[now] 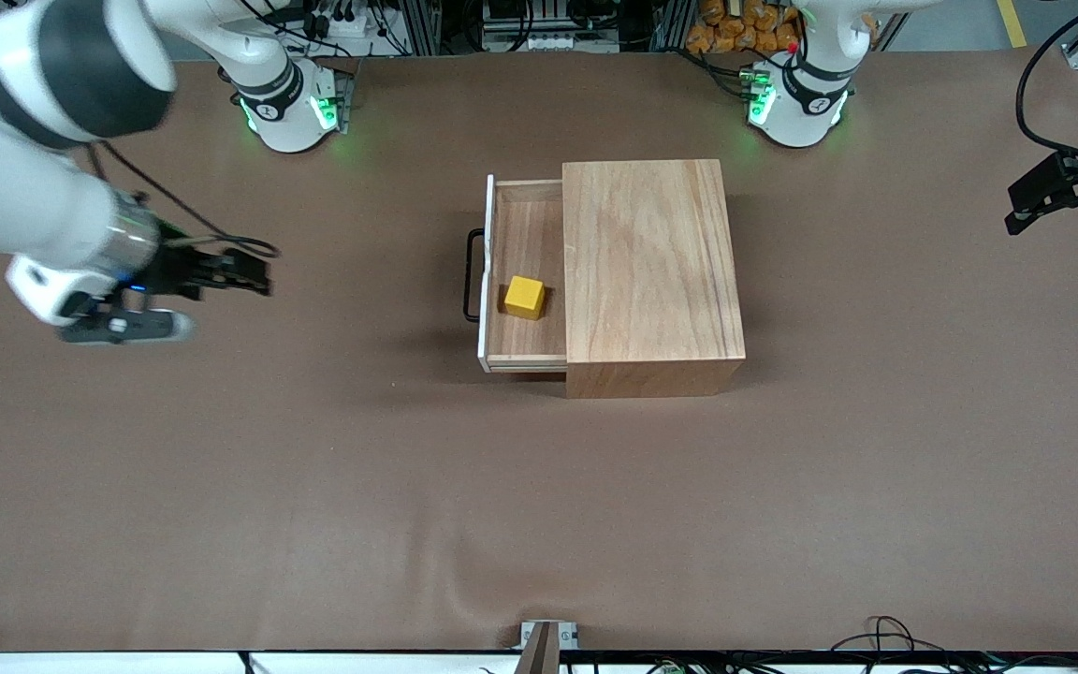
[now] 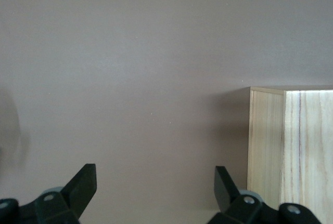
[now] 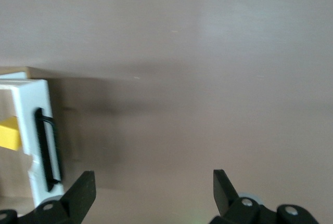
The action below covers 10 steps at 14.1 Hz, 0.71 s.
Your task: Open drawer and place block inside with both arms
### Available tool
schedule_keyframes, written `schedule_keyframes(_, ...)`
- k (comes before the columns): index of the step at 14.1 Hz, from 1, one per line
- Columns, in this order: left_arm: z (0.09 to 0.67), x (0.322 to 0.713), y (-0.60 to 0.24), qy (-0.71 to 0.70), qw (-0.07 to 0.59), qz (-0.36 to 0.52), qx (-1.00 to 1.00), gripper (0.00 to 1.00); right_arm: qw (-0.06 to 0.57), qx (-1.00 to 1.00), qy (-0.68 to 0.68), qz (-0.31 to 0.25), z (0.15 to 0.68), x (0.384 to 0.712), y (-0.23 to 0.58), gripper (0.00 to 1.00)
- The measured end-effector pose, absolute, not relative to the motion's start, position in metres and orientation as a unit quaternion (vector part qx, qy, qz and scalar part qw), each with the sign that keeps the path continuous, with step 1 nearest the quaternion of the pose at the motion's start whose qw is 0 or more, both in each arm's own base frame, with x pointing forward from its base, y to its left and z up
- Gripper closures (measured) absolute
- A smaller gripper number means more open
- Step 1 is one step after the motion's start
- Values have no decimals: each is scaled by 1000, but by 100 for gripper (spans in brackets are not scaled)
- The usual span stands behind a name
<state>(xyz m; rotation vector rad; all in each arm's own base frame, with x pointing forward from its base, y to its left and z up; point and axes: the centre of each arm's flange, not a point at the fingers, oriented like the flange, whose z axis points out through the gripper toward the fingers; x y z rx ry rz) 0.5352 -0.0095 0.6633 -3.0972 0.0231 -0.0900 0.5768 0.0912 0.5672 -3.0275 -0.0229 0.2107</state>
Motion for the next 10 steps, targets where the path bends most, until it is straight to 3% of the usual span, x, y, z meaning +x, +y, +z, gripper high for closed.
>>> schedule_keyframes(5,662,535,-9,8,22,-27,-999,0,-2,-999,-33,23,634,543,38,0)
schedule_keyframes(10,660,534,-11,8,6,-20,-1000,0,-3,-999,-4,49,638,530,4,0)
